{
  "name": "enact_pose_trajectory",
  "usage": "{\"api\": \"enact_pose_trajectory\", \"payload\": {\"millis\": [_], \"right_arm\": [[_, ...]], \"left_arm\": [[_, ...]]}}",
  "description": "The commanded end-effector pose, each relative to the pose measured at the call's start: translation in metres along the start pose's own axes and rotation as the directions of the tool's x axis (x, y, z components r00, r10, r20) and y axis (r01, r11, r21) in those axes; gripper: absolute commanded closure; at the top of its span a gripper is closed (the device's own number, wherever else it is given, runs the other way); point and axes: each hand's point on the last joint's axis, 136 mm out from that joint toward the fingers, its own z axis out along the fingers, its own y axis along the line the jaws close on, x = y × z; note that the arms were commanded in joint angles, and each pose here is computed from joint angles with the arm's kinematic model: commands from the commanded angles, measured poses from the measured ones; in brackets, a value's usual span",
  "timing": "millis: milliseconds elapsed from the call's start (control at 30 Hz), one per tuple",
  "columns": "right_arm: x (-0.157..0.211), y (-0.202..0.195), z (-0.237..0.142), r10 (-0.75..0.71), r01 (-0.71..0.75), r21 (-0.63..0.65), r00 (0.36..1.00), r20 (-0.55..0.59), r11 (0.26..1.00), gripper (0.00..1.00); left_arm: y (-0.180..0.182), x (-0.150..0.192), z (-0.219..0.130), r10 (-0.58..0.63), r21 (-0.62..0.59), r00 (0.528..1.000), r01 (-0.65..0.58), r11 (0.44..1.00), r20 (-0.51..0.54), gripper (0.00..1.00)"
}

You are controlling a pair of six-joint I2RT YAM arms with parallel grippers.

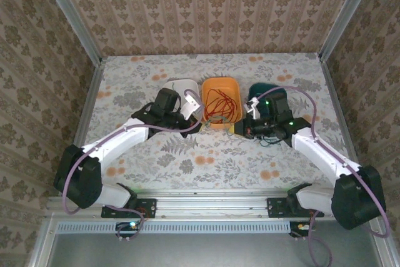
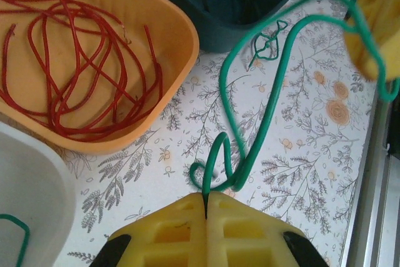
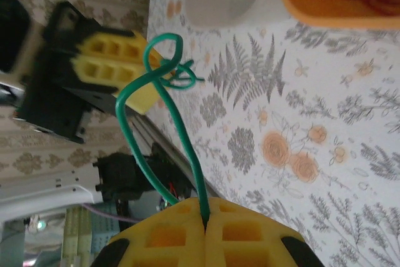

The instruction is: Untangle the cables

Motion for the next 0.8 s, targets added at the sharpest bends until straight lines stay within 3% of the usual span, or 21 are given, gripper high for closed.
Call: {"api": "enact_pose_trajectory", "payload": {"millis": [0, 233, 367, 533, 700, 767], "right_arm": [[-0.019, 0.002, -0.02, 0.007, -0.007, 0.001, 0.993, 0.119, 1.0, 0.95], [-0.042, -0.011, -0.057, 0.013, -0.039, 0.083, 0.957, 0.29, 0.996, 0.95], [-0.053, -0.022, -0.08, -0.038, -0.052, 0.217, 0.92, 0.391, 0.975, 0.95], [-0.056, -0.01, -0.075, -0.082, -0.003, 0.223, 0.925, 0.372, 0.975, 0.94], [-0.066, 0.016, -0.039, -0.125, 0.067, 0.175, 0.929, 0.348, 0.982, 0.94], [-0.076, 0.028, -0.022, -0.141, 0.089, 0.157, 0.923, 0.357, 0.984, 0.94]], "left_arm": [[0.017, 0.014, 0.01, -0.087, -0.066, 0.996, 0.085, 0.994, -0.018, 1.0], [0.038, 0.032, 0.014, -0.165, -0.172, 0.986, 0.156, 0.973, -0.037, 1.0], [0.041, 0.034, 0.006, -0.166, -0.207, 0.986, 0.157, 0.966, -0.027, 1.0], [0.028, 0.012, -0.012, -0.128, -0.174, 0.989, 0.14, 0.975, 0.079, 1.0], [0.028, -0.031, -0.052, -0.129, -0.178, 0.943, 0.19, 0.965, 0.306, 0.47], [0.049, -0.039, -0.077, -0.161, -0.256, 0.902, 0.279, 0.926, 0.401, 0.33]]}}
